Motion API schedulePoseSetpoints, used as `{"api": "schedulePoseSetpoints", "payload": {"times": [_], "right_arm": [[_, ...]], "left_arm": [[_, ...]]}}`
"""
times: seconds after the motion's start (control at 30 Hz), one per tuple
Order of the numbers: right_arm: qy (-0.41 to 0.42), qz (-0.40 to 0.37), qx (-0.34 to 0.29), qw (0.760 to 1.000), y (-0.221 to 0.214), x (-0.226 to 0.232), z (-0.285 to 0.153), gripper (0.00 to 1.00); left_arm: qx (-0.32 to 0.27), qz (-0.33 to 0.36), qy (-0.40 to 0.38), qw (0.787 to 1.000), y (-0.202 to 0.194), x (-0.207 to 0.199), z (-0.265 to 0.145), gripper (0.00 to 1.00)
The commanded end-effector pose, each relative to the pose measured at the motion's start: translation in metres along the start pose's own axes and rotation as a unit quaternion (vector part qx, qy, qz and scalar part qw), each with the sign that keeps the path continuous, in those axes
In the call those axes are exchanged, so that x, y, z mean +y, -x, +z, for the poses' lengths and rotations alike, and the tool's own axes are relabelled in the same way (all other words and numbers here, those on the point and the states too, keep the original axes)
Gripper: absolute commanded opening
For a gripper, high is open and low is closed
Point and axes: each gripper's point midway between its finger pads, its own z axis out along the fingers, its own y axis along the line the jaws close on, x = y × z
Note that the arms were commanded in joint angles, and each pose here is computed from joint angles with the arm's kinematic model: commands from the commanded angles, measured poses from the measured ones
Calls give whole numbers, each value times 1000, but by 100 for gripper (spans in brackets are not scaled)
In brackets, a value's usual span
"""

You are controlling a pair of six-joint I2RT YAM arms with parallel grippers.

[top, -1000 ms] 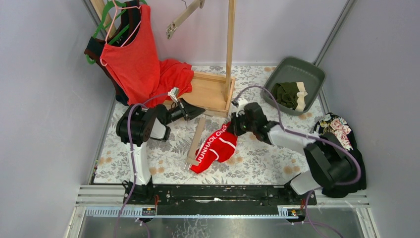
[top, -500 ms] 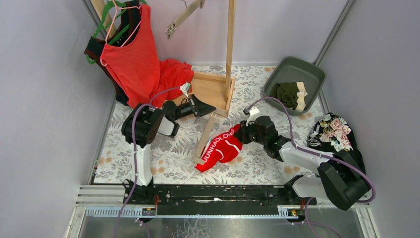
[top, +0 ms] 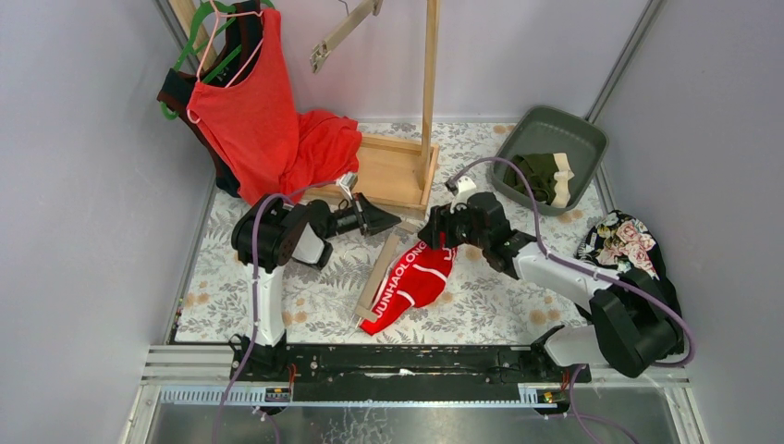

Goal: Clip the underwear to the hanger
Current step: Clamp the underwear onto the hanger.

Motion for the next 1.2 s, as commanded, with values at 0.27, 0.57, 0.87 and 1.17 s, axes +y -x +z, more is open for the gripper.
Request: {"api": "schedulePoseSetpoints", "payload": {"times": [0.27,0.57,0.87,1.17], "right_arm": [[12,4,31,999,-4,4,8,69],[36,4,76,996,-11,9,28,65],[44,3,99,994,-19,8,43,17],[28,-58,-1,998,24,10,14,0]], "left_arm": [[5,35,-22,999,-9,-16,-9,0],[-11,21,-13,1000,-3,-10,-11,0],[-16,16,-10,1000,1,-6,-12,0],[-34,17,-34,999,27,-20,2,0]]}}
